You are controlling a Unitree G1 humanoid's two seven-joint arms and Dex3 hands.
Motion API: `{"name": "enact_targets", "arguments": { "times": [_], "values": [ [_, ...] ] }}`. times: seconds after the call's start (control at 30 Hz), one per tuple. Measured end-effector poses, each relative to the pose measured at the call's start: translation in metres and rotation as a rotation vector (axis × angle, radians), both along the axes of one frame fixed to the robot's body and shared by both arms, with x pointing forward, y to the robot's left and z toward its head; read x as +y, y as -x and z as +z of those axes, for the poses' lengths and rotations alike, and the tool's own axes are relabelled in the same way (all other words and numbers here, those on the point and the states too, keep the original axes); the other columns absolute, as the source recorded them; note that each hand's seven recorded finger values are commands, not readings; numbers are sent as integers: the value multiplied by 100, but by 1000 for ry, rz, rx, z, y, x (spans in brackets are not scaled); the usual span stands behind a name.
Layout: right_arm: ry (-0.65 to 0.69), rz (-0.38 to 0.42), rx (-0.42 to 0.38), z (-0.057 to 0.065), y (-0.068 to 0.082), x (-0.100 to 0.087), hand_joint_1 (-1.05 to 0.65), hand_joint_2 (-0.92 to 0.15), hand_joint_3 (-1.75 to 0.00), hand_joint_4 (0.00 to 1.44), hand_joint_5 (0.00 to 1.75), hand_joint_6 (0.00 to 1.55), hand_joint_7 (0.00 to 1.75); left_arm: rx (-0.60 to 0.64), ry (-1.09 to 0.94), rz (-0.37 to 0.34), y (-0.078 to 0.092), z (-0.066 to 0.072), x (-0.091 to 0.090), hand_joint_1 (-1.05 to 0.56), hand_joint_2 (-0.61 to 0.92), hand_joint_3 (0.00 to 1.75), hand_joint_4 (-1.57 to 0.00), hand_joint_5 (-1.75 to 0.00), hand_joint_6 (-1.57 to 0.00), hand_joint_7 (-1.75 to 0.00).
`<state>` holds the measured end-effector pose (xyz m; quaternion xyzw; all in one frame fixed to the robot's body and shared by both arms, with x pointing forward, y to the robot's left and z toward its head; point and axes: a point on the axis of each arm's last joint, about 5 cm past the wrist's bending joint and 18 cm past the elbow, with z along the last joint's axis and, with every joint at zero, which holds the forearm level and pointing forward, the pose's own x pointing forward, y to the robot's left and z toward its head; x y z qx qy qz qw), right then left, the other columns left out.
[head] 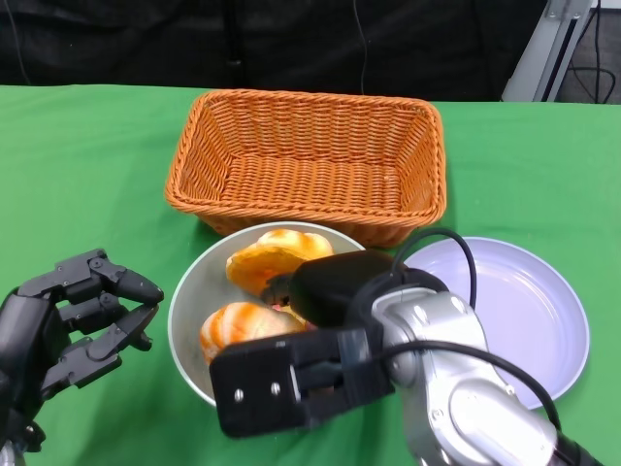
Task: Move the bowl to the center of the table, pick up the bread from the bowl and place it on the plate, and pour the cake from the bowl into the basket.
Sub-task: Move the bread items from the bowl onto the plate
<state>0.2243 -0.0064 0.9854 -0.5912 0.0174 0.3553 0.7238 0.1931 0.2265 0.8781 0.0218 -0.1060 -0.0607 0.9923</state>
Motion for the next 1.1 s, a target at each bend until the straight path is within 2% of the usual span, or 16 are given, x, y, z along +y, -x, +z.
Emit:
{"name": "enact_targets", "arguments": {
  "times": [0.2, 0.43, 0.7, 0.87, 0.97, 1.03, 1.1],
  "values": [
    [15, -19, 44, -7, -10, 4, -103, -92, -43, 114, 16, 36, 0, -6, -15, 0, 0, 0, -1, -16, 83, 47, -80, -145, -88, -101],
    [6, -18, 74, -10, -14, 9, -102, -92, -41, 111, 15, 45, 5, -5, -17, 2, 0, -3, 0, -16, 82, 46, -79, -145, -87, -102],
    [-1, -1, 128, -12, -16, 17, -102, -92, -41, 108, 17, 41, 2, -10, -21, -5, 0, -4, -2, -16, 81, 48, -79, -143, -87, -101],
    [-2, 0, 149, -13, -16, 20, -103, -92, -43, 97, 12, 39, 1, -9, -34, -9, 0, -4, -2, -16, 80, 49, -79, -144, -87, -101],
    [25, 11, 160, -14, -17, 22, -102, -92, -45, 102, 15, 35, 1, -13, -42, -11, 0, -4, -2, -16, 80, 50, -79, -144, -87, -101],
    [38, 19, 159, -15, -16, 24, -100, -92, -45, 106, 17, 38, 3, -22, -44, -11, 0, -3, -2, -16, 80, 51, -79, -144, -87, -102],
    [45, 22, 159, -15, -17, 25, -95, -92, -39, 109, 22, 56, 7, -27, -48, -11, 0, -3, -2, -17, 80, 51, -79, -145, -87, -102]
  ]
}}
